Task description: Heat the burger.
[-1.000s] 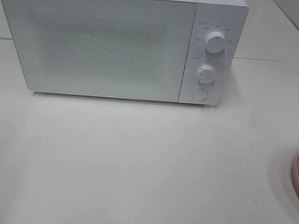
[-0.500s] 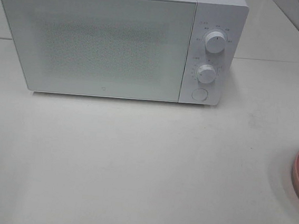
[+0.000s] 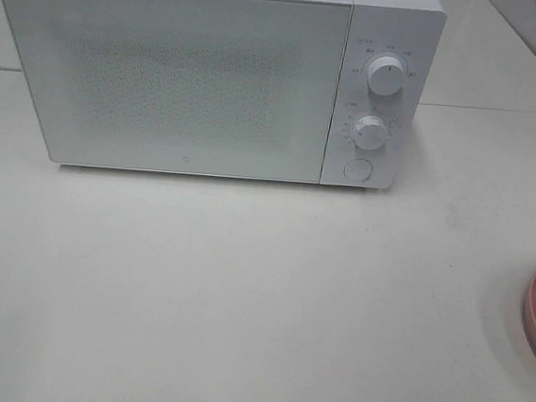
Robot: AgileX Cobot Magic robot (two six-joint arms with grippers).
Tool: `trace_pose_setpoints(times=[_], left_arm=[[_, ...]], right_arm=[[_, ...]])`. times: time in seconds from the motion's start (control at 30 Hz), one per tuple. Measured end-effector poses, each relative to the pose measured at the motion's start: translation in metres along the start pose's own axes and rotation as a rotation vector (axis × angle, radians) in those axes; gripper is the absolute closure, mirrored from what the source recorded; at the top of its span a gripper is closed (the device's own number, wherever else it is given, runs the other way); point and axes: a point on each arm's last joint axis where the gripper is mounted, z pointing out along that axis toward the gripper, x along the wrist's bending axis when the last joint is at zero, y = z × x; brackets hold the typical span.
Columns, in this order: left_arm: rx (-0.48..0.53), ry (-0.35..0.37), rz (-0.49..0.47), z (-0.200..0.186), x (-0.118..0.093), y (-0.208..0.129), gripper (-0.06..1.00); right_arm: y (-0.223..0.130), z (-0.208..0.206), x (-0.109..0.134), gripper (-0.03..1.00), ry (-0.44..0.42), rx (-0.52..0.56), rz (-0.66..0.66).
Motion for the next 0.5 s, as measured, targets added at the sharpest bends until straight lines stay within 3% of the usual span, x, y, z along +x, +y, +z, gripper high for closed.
trace_pose_setpoints(times=[0.5], left_arm=[[-0.001, 0.000, 0.000, -0.0001, 0.0000, -0.0001, -0.04]], right_arm=[[0.0000, 0.0000, 0.0000, 0.21, 0.000, 0.000, 0.000]])
